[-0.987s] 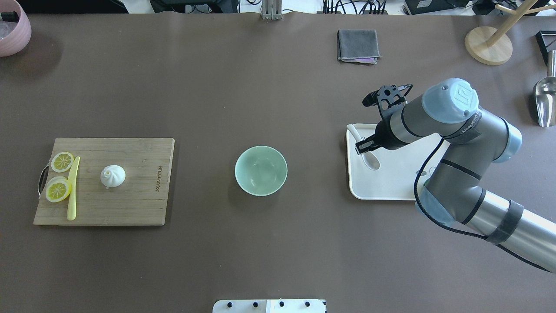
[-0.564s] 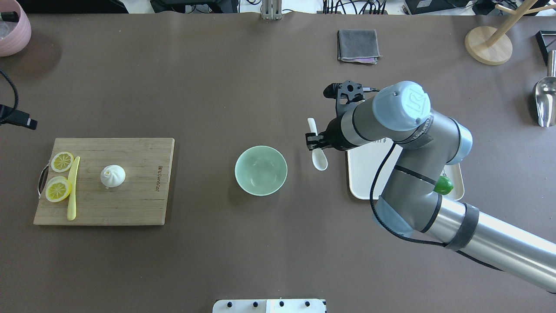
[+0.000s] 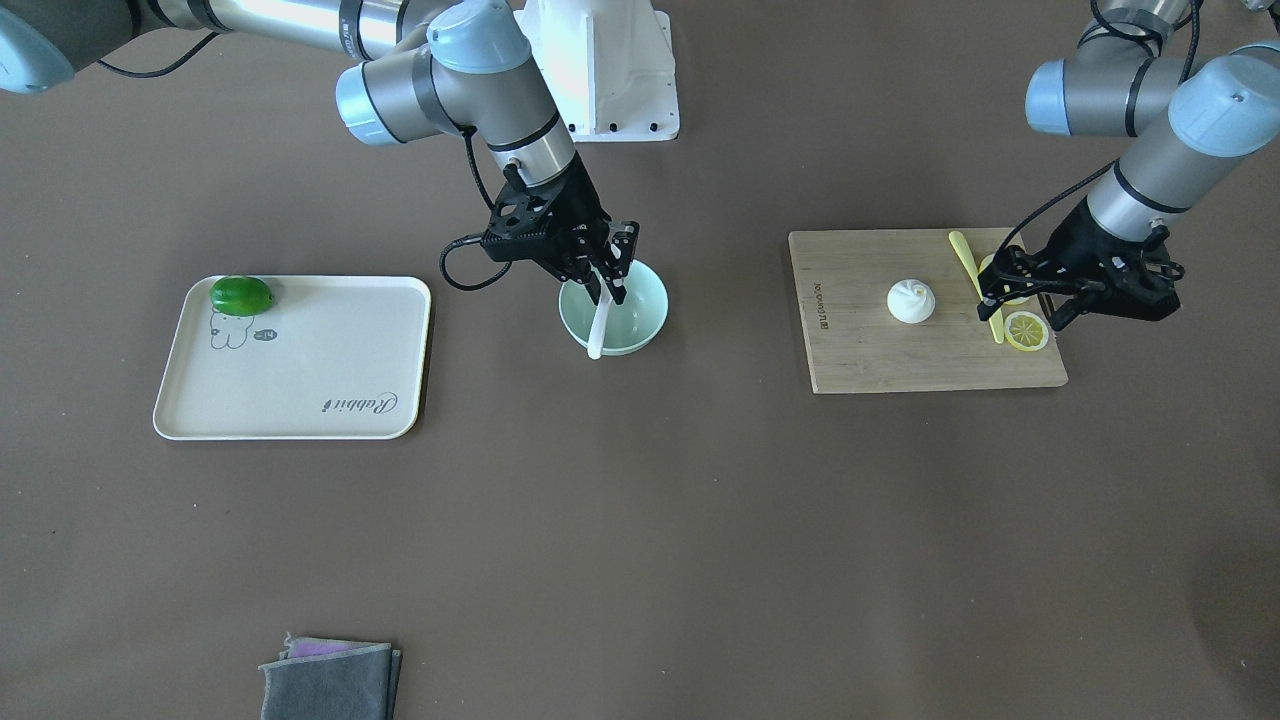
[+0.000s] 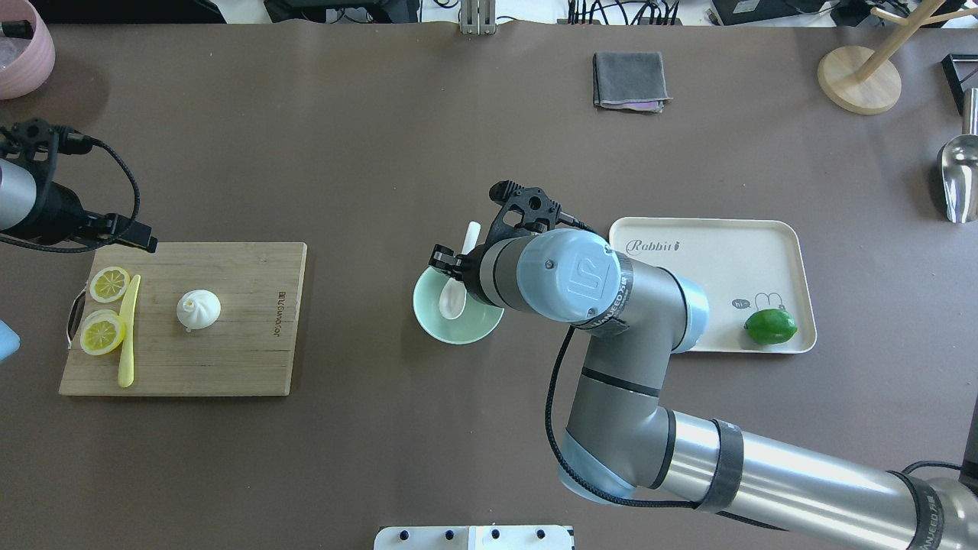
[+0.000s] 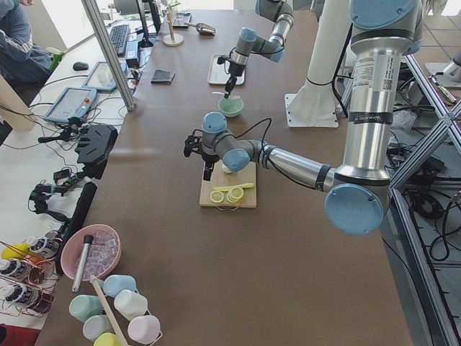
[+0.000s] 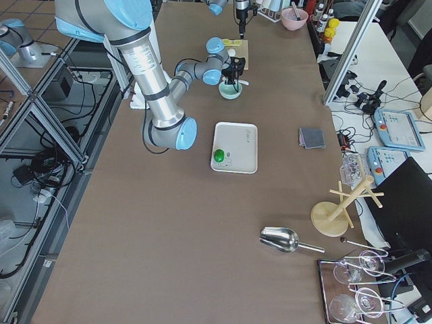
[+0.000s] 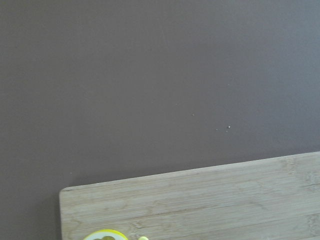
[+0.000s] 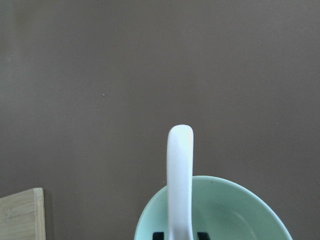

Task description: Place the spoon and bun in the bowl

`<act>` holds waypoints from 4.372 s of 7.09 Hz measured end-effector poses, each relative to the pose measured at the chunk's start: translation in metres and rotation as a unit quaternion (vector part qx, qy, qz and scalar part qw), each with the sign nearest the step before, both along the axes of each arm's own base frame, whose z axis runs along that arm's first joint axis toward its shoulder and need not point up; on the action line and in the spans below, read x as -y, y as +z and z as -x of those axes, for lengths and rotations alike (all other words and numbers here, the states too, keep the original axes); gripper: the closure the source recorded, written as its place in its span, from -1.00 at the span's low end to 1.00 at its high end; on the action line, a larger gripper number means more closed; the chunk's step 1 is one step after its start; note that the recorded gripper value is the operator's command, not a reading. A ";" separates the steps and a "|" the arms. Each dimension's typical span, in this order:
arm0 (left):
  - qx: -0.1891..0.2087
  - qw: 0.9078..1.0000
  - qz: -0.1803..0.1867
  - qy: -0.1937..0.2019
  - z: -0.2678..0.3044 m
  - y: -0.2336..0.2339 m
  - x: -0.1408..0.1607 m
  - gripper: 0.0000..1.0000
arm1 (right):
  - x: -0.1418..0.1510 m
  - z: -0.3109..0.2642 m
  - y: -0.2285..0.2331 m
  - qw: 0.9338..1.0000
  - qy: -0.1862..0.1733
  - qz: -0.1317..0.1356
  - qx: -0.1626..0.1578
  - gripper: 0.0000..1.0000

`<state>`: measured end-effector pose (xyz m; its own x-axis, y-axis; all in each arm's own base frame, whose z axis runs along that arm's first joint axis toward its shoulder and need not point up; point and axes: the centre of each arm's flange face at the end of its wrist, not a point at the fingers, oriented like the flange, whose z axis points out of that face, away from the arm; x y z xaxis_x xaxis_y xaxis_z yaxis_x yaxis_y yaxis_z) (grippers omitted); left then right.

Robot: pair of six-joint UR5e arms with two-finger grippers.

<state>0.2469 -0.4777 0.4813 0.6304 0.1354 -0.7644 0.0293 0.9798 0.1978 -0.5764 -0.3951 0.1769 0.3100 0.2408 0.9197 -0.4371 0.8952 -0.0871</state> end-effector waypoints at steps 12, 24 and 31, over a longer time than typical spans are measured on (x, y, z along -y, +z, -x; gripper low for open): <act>-0.013 0.999 0.002 0.049 -0.097 -0.038 -0.061 1.00 | 0.040 -0.066 0.001 0.998 0.052 0.020 0.029 -1.00; -0.084 0.996 0.002 -0.012 -0.232 -0.264 -0.055 -0.97 | 0.059 -0.290 0.213 0.980 -0.118 -0.083 -0.140 -1.00; 0.031 0.993 -0.098 0.063 0.109 -0.030 -0.008 -0.97 | 0.048 -0.426 0.349 0.957 -0.180 -0.077 -0.213 -1.00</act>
<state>0.1375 -0.4699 0.4510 0.6436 0.3590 -0.6760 -0.1091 0.9172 0.3832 -0.1505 -0.4430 0.5263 0.7025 -0.0809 0.7071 -0.0636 0.9824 0.1755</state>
